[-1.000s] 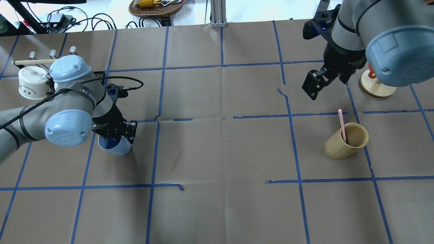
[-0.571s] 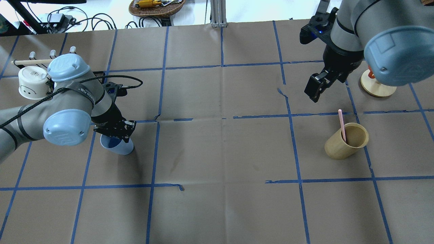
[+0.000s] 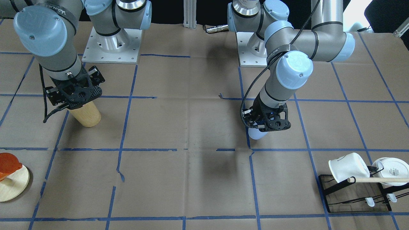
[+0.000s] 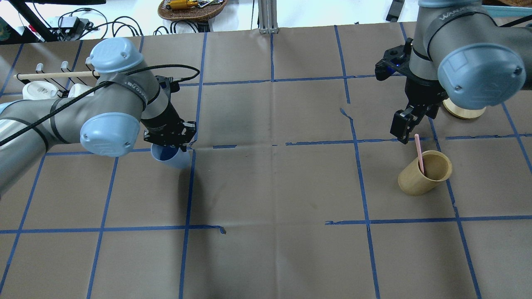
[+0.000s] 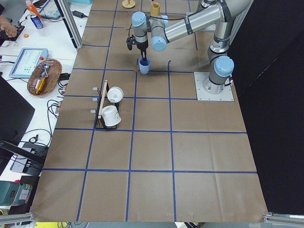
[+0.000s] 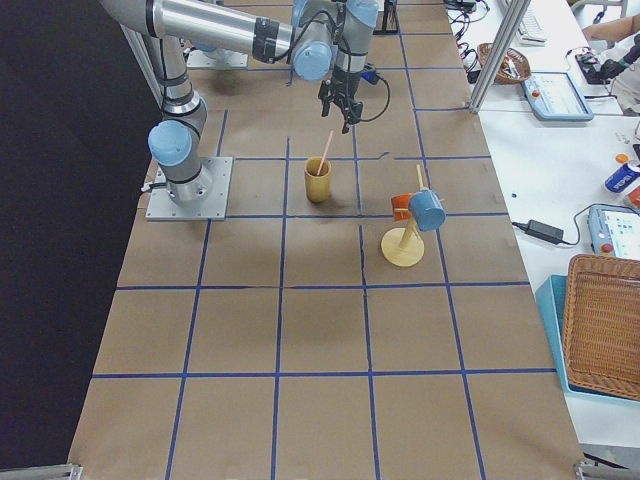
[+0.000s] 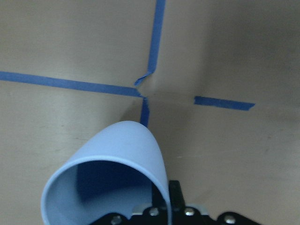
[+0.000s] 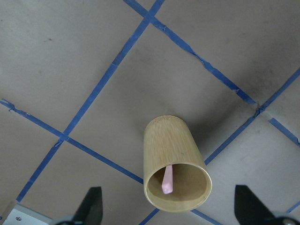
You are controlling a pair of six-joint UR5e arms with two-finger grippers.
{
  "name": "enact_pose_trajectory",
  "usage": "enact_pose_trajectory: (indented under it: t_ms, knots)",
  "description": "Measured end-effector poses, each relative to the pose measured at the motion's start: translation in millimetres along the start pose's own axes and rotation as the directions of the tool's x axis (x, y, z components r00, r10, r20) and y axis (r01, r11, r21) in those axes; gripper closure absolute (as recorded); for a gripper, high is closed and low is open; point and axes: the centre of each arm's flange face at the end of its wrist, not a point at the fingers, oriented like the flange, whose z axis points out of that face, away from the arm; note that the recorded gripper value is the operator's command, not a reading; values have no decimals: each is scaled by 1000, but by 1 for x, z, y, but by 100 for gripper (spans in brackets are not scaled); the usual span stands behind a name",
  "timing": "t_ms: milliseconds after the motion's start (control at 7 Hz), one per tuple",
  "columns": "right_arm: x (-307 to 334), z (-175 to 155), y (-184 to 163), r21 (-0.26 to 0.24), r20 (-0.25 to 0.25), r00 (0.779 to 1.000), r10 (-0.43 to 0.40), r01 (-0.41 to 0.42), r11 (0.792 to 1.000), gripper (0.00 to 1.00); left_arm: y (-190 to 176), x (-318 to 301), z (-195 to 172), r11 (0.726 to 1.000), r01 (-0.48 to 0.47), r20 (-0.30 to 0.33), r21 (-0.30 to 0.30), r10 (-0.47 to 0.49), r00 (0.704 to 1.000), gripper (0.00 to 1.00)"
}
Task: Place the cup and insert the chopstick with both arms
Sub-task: 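Set the blue cup at table center while the right gripper grasps the pink chopstick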
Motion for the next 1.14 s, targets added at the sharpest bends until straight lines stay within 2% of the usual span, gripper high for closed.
enact_pose_trajectory:
  t_ms: [286,571,857,1143]
  knots:
    - [3,-5,-3,10,-6,998,60,-60,998,0,-12,106,3,991,134,-8,26,-134,991,100]
    - [7,6,-12,-10,5,996,87,-87,996,0,-19,208,18,964,262,-27,46,-261,965,100]
    - [10,17,-19,-30,17,995,94,-94,995,0,-13,251,36,957,288,-23,41,-287,958,99]
    - [10,29,-22,-53,30,995,94,-92,994,1,-12,254,41,959,281,-12,35,-281,960,92]
